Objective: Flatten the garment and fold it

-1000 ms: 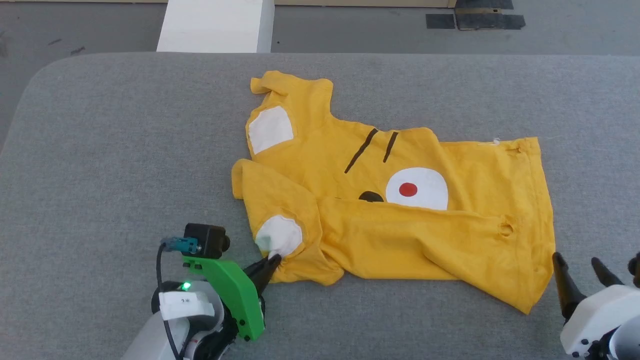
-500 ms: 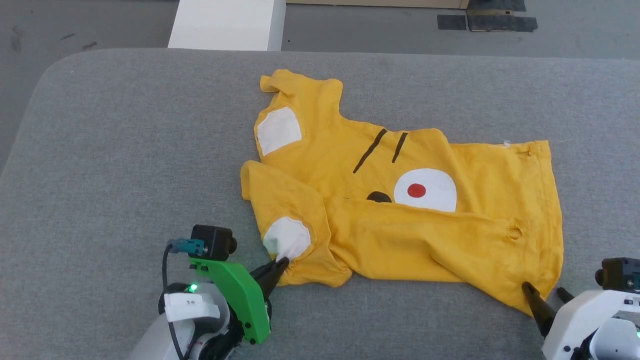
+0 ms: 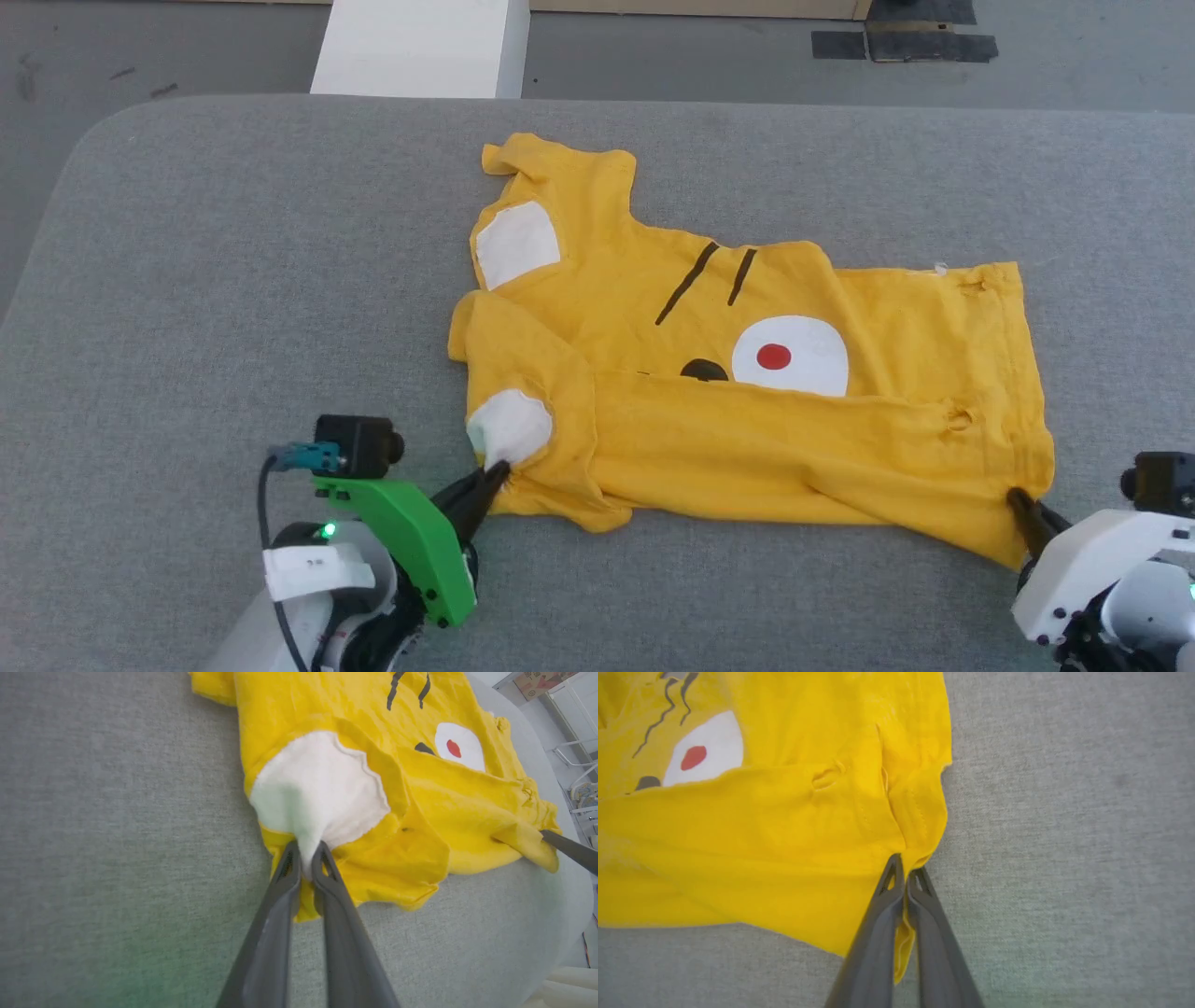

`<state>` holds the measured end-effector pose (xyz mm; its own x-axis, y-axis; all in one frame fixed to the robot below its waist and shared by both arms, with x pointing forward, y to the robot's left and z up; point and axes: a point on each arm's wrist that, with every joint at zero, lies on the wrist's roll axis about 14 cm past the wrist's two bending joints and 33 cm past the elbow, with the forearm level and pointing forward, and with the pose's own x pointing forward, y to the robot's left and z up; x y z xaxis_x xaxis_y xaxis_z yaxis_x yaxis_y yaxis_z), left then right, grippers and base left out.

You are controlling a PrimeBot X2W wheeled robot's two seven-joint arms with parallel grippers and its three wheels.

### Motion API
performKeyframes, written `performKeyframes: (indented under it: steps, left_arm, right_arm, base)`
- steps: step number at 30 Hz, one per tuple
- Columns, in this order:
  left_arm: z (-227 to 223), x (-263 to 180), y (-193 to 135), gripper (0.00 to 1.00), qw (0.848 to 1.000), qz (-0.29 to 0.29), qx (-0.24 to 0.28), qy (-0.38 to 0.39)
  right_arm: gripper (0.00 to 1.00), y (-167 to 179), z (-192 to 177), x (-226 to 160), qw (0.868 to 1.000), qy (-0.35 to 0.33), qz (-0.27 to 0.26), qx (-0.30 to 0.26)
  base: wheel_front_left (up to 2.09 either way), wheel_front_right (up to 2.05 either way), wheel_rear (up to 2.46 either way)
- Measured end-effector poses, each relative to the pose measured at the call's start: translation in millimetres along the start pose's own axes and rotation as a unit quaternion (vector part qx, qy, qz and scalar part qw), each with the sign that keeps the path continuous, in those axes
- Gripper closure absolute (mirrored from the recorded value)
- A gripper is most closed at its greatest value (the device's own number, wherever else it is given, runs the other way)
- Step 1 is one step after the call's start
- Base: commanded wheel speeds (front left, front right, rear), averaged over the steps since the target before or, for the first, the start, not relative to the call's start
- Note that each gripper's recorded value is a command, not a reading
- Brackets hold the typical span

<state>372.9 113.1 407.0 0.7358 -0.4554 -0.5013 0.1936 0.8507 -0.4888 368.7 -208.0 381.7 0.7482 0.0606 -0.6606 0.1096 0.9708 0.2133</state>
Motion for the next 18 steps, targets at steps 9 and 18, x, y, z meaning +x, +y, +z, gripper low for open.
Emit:
performKeyframes:
  steps: [9,18]
  left_arm:
    - [17,-27,-4,1.0,0.999,-0.023,-0.014,-0.033]
    - [-15,-67,-17,1.0,0.998,-0.046,-0.018,0.032]
  right_arm:
    - [1.0,-3,22,-31,0.999,-0.046,0.011,0.024]
    - [1.0,-12,8,-61,0.999,-0.025,0.005,0.034]
  base:
    - [0.0,0.0,0.0]
    - [0.0,0.0,0.0]
